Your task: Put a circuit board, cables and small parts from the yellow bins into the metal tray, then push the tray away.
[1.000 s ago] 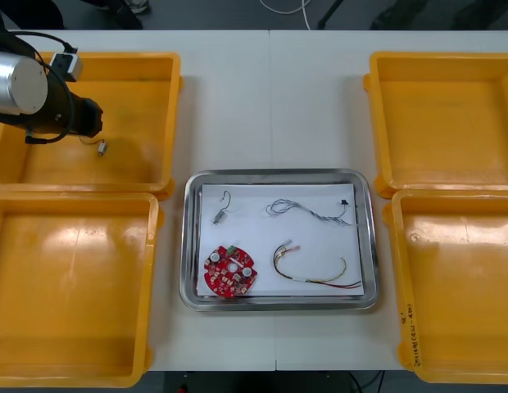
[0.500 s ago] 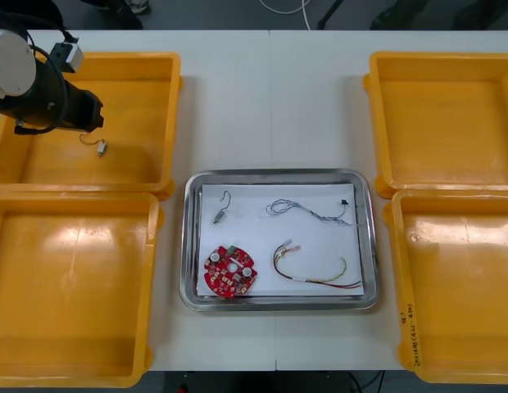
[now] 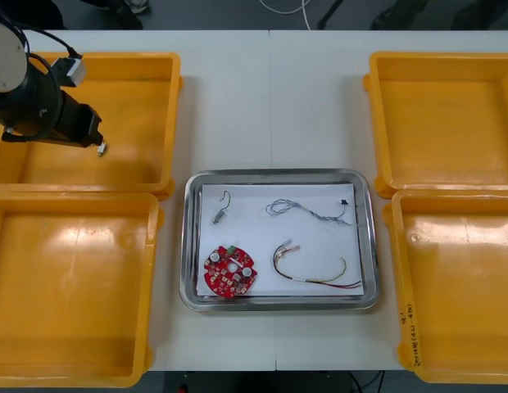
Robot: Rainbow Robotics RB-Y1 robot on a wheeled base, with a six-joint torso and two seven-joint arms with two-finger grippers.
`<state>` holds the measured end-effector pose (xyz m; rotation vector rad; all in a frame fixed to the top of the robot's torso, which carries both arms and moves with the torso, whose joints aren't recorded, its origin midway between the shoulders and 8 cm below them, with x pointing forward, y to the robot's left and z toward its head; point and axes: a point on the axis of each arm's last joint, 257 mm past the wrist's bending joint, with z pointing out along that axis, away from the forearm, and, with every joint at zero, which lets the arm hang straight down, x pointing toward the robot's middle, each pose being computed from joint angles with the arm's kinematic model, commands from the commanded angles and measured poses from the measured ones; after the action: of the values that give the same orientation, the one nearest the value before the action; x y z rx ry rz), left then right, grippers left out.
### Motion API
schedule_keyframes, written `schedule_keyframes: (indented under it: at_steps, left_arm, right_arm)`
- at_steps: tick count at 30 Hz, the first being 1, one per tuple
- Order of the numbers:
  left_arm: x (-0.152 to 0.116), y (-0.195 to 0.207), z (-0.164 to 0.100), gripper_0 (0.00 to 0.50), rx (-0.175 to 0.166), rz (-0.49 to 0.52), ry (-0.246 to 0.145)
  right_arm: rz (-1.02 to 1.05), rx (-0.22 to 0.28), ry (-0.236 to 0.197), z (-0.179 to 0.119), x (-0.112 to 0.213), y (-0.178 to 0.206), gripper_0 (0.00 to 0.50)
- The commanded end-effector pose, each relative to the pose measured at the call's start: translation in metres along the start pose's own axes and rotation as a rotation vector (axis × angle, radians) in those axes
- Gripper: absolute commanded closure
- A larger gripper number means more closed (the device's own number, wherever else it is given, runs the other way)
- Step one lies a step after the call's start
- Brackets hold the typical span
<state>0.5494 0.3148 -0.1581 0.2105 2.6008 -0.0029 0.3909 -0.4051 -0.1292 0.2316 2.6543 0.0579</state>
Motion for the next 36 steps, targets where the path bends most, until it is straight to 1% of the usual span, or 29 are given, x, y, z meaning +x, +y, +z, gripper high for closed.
schedule_keyframes:
  at_steps: [1,6,9,13,18,25,30,33,36]
  left_arm:
    - [0.001,0.019,-0.009,0.0,-0.019,-0.026,-0.021]
    - [-0.004,0.017,0.002,0.0,-0.022,-0.019,-0.043]
    - [-0.008,0.019,0.013,0.0,-0.017,-0.02,-0.061]
    - [-0.01,0.02,0.026,0.0,-0.021,-0.016,-0.078]
    - [-0.01,0.018,0.034,0.0,-0.022,-0.004,-0.08]
    - [-0.013,0.018,0.049,0.0,-0.032,0.007,-0.107]
    - [-0.013,0.02,0.055,0.0,-0.04,0.014,-0.112]
    - [-0.013,0.023,0.061,0.0,-0.05,0.022,-0.118]
    - [-0.014,0.024,0.065,0.0,-0.052,0.021,-0.127]
  right_arm:
    - [-0.019,0.039,-0.023,-0.015,-0.007,-0.018,0.0]
    - [-0.02,0.036,-0.021,-0.015,-0.007,-0.017,0.0]
    - [-0.02,0.036,-0.021,-0.015,-0.007,-0.017,0.0]
    - [-0.02,0.037,-0.02,-0.015,-0.006,-0.017,0.0]
    - [-0.019,0.037,-0.019,-0.015,-0.006,-0.017,0.0]
    - [-0.018,0.038,-0.021,-0.015,-0.007,-0.017,0.0]
    - [-0.018,0.038,-0.022,-0.015,-0.007,-0.017,0.0]
    - [-0.018,0.038,-0.022,-0.015,-0.007,-0.017,0.0]
    - [-0.019,0.038,-0.021,-0.015,-0.007,-0.017,0.0]
